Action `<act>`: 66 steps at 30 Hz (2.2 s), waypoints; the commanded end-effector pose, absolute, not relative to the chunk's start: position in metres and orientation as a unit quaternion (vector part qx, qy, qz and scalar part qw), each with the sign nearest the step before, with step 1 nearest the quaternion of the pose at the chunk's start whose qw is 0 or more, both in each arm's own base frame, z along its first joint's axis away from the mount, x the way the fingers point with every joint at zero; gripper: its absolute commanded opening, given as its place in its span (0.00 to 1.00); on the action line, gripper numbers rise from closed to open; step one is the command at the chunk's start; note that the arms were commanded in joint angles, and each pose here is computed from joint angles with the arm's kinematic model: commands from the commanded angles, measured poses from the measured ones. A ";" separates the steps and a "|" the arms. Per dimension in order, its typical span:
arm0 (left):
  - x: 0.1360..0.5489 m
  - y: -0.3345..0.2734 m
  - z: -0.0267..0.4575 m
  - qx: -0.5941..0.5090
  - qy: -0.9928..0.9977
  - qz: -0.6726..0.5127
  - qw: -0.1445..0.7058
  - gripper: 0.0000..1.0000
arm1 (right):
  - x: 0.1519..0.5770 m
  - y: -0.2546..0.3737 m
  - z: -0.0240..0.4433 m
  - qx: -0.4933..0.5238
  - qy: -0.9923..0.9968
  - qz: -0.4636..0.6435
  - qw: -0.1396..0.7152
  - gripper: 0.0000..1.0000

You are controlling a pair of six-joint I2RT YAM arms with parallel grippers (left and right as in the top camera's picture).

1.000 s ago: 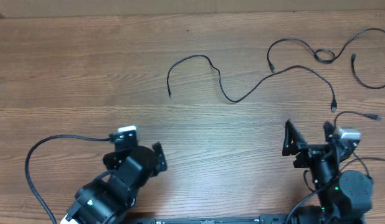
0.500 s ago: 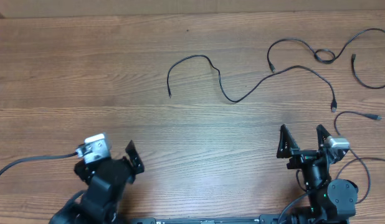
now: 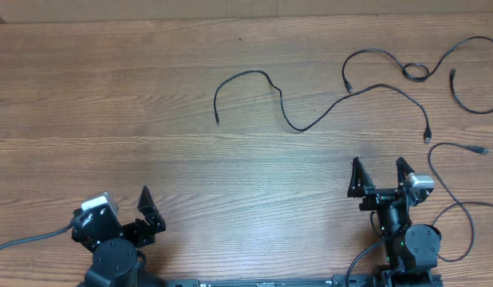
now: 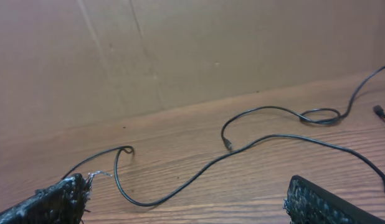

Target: Untangle cables

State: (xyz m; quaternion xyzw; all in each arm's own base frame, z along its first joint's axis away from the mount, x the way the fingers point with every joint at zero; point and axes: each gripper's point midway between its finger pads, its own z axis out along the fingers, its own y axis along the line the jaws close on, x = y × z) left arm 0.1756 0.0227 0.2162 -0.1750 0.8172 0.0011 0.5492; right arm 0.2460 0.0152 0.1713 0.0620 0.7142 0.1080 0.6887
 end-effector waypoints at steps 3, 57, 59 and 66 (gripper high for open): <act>0.179 0.037 0.211 -0.205 0.784 0.024 0.585 1.00 | 0.248 0.010 0.162 0.075 0.723 0.096 0.680 1.00; 0.220 0.038 0.149 -0.075 0.786 0.110 0.604 1.00 | 0.246 0.000 0.171 0.074 0.710 0.083 0.696 1.00; 0.220 0.038 0.147 -0.075 0.787 0.110 0.602 0.99 | 0.246 0.000 0.171 0.074 0.710 0.083 0.696 1.00; 0.220 0.037 0.146 -0.074 0.789 0.110 0.600 1.00 | 0.246 0.000 0.171 0.074 0.710 0.083 0.695 1.00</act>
